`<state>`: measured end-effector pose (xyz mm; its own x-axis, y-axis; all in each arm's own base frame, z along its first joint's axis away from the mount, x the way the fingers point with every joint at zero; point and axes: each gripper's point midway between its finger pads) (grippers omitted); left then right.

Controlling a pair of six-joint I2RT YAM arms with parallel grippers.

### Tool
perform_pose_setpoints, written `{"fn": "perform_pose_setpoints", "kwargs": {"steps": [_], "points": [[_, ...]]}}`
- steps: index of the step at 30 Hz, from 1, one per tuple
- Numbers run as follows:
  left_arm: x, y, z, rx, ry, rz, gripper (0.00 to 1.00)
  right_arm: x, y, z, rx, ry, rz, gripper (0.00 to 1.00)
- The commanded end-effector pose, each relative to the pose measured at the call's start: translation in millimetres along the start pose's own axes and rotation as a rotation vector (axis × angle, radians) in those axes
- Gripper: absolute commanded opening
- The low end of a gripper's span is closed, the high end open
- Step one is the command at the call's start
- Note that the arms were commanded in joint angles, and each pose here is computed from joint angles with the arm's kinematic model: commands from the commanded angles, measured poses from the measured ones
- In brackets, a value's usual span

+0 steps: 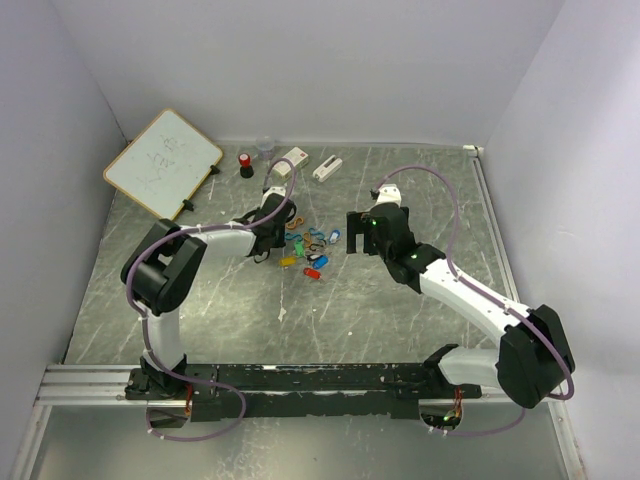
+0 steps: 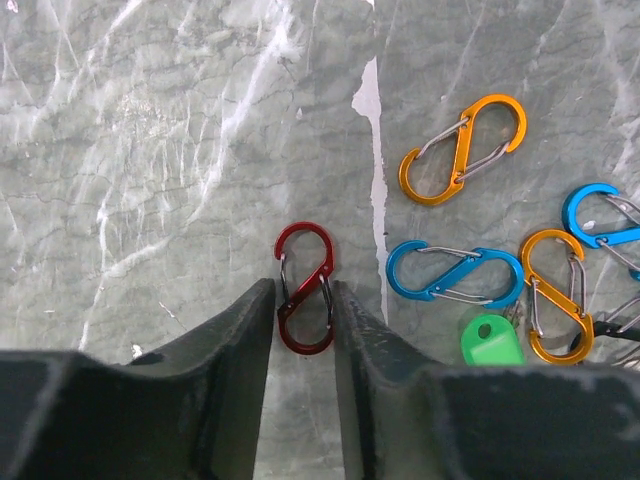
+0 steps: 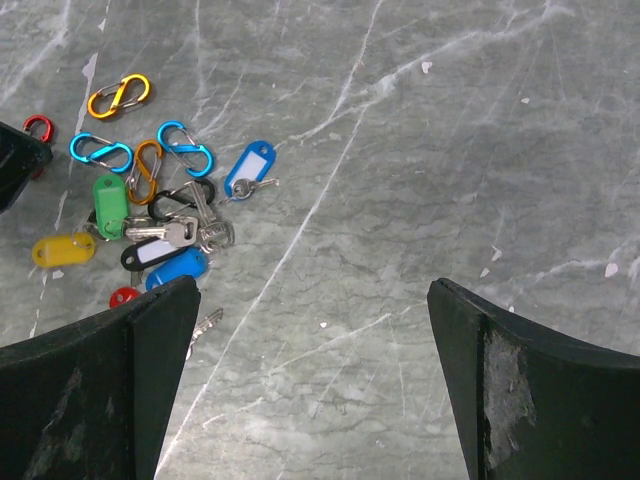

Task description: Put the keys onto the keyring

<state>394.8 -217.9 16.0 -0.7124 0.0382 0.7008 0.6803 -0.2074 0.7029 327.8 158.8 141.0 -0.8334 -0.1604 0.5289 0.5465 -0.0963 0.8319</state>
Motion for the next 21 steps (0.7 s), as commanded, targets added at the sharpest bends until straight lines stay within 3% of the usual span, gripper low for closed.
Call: {"fn": "perform_pose_setpoints", "kwargs": {"steps": [1, 5, 14, 21], "points": [[4.8, -44.8, 3.5, -0.059, -0.003, 0.131, 0.37, 3.8, 6.7, -1.8, -0.019, 0.001, -0.028, 1.0], [5.3, -44.6, 3.0, -0.06, -0.005, 0.13, 0.08, 3.0, 5.4, -2.0, -0.013, 0.0, -0.024, 1.0], [12.7, -33.1, 2.1, -0.056, -0.019, 0.109, 0.07, -5.7, -12.6, 3.7, 0.058, 0.039, 0.046, 0.97], [36.3, 3.1, -1.5, -0.057, -0.066, 0.045, 0.07, -17.2, -38.9, 26.4, 0.101, 0.164, 0.15, 0.88]]}}
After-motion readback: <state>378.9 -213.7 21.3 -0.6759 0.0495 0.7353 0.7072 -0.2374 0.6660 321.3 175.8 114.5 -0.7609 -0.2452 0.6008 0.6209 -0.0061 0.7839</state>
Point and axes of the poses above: each gripper's point midway between its finger pads, its own x axis back along the fingers, its own z axis along the line the jaws close on, y = z × x, and after that the axes turned 8 degrees about -x, right-handed
